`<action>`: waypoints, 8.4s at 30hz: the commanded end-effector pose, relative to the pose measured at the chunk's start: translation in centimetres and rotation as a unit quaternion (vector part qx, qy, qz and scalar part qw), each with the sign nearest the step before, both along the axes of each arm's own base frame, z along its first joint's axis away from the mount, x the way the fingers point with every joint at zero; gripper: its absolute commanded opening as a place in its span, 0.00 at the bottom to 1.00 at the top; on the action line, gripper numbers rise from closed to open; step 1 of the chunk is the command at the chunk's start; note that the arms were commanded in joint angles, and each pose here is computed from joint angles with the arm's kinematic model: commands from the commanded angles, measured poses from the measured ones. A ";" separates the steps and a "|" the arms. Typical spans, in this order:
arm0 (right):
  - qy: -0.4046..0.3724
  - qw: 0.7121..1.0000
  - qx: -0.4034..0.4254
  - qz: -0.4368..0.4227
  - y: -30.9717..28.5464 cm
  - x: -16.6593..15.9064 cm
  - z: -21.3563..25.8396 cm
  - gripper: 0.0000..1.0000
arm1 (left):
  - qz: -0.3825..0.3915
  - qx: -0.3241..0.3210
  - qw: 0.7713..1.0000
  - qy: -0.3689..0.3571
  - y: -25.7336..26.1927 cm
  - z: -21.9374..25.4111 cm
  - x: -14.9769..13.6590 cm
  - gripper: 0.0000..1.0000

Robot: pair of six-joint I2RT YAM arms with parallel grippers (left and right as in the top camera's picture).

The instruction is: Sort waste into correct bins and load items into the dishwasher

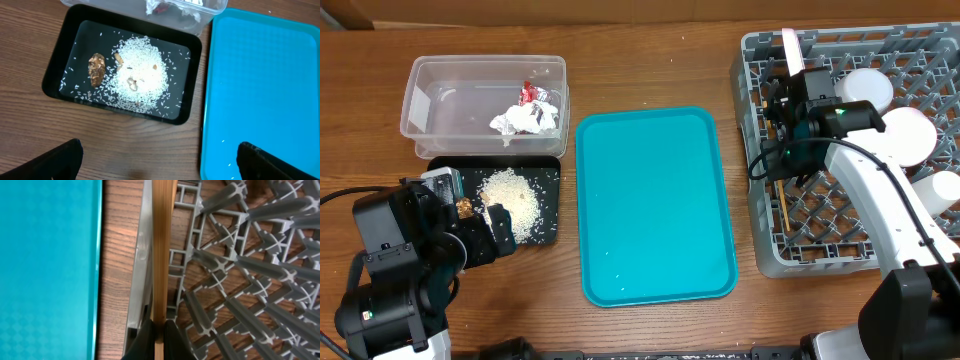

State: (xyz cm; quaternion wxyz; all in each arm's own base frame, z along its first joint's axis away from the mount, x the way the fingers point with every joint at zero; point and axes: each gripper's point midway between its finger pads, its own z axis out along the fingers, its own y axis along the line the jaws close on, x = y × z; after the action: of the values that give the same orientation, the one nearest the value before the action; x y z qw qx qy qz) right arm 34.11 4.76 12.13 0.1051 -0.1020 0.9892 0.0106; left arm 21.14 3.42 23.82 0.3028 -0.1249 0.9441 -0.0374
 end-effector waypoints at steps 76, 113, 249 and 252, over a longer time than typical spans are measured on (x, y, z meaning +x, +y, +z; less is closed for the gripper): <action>-0.247 0.956 0.152 -0.037 0.4 -14.6 14.4 1.00 | 0.002 -0.006 1.000 -0.006 -0.1 0.2 0.0 1.00; -0.572 0.804 0.162 0.006 0.1 -11.2 9.5 1.00 | 0.002 -0.006 1.000 -0.006 -0.1 0.2 0.0 1.00; -0.612 0.781 0.100 -0.074 -3.7 -9.5 4.9 1.00 | -0.085 0.103 0.896 -0.423 -4.6 -8.2 3.4 1.00; -0.612 0.781 0.100 -0.074 -3.7 -9.5 4.9 1.00 | -0.085 0.102 0.896 -0.423 -4.6 -8.2 3.4 1.00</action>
State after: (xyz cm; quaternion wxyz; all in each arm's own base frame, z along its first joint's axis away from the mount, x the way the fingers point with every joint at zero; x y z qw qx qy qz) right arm 24.60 1.29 17.11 0.6957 -0.0085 0.7171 0.0402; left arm 24.62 -0.78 15.52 0.6768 0.0011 0.7361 -0.0141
